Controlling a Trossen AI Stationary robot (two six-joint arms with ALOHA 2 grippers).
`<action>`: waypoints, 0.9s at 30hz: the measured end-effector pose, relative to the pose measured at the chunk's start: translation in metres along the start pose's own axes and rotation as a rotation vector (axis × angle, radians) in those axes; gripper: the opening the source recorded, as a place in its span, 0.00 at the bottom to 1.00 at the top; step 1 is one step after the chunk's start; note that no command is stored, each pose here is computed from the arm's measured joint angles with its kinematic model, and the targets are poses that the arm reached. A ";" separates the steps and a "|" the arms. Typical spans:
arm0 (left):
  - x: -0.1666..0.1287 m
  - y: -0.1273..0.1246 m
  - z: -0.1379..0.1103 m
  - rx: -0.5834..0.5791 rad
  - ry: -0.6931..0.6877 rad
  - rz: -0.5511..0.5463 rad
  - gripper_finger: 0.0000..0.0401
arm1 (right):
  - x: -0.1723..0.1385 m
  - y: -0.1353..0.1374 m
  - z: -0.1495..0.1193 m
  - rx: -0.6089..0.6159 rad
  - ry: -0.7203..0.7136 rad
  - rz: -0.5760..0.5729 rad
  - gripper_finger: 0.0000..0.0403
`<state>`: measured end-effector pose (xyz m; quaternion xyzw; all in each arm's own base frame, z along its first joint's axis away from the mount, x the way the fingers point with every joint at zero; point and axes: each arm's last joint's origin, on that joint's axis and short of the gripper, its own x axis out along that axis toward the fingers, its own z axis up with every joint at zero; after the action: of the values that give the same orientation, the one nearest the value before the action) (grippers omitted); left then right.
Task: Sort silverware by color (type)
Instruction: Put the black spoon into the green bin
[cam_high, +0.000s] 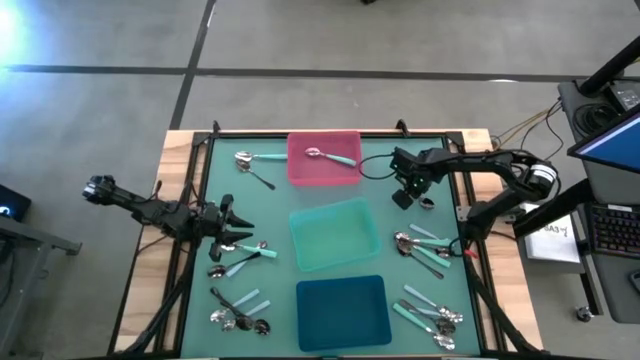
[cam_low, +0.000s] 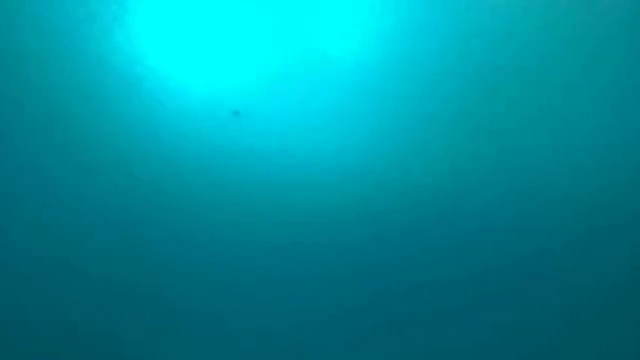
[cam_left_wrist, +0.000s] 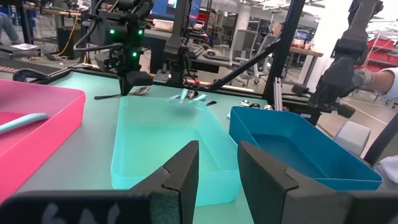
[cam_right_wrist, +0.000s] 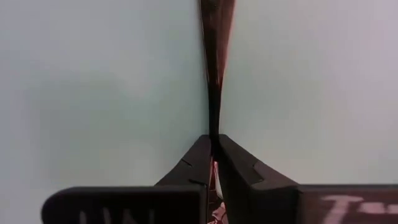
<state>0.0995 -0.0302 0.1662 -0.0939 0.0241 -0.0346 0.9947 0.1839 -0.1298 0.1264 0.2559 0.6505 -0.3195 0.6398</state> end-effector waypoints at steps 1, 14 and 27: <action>0.000 0.000 0.000 0.000 0.000 0.000 0.24 | -0.005 -0.001 0.000 0.003 -0.025 0.005 0.03; 0.000 0.000 0.000 0.000 0.000 0.000 0.24 | -0.074 0.012 -0.012 -0.024 -0.415 0.145 0.02; 0.000 0.000 0.000 0.000 0.000 0.000 0.24 | -0.109 0.094 -0.024 -0.382 -0.758 0.524 0.02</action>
<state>0.0995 -0.0302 0.1661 -0.0940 0.0242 -0.0344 0.9947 0.2433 -0.0415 0.2261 0.1545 0.3330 -0.0937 0.9255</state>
